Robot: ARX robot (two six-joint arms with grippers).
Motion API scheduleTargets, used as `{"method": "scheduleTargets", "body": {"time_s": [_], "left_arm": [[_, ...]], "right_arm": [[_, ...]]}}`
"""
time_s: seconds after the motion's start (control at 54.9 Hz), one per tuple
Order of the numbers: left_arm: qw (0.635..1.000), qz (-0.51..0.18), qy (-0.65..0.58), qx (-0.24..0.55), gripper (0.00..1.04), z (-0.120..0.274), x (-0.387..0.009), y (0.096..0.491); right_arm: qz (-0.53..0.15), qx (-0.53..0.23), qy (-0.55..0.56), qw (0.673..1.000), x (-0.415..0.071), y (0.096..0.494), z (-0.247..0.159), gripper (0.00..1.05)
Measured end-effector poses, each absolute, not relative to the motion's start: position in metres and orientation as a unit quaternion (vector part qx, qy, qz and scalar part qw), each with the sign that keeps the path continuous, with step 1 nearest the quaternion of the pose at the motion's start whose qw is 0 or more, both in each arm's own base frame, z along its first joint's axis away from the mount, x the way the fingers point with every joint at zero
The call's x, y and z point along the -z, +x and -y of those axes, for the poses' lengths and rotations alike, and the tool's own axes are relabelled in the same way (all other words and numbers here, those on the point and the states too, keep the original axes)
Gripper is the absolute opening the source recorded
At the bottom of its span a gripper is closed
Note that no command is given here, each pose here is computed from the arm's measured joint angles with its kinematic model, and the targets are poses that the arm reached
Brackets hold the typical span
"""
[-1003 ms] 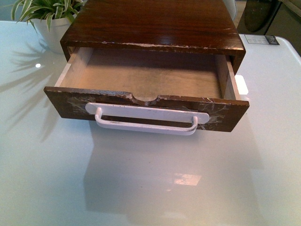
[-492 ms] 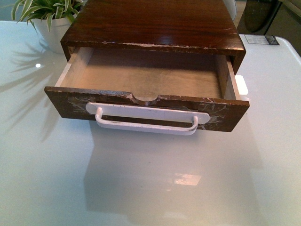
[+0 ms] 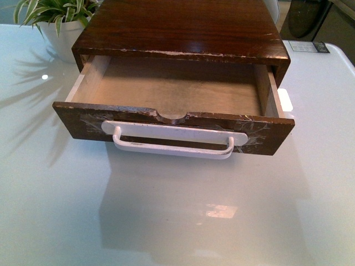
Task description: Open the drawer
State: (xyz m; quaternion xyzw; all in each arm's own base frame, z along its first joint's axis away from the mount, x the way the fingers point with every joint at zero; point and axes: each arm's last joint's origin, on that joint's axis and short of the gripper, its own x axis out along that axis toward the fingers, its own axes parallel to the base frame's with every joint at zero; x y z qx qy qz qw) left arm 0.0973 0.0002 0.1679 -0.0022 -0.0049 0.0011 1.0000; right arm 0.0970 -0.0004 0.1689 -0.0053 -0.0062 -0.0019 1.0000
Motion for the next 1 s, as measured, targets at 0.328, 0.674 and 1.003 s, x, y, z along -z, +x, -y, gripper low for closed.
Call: {"method": "scheduleTargets", "body": {"time_s": [0.328, 0.674, 1.003], "left_arm": [[1.000, 0.004, -0.002, -0.001, 0.06, -0.0002, -0.1678, 0.0973], [1.000, 0.004, -0.002, -0.001, 0.85, -0.0002, -0.1678, 0.0973], [1.000, 0.004, -0.002, -0.001, 0.96, -0.0002, -0.1678, 0.0973]], "right_arm": [[0.006, 0.002, -0.005, 1.000, -0.1689, 0.0970, 0.0004, 0.07], [0.006, 0.002, -0.005, 1.000, -0.1689, 0.0970, 0.0004, 0.84], [0.006, 0.002, -0.005, 1.000, -0.1689, 0.0970, 0.0004, 0.96]]}}
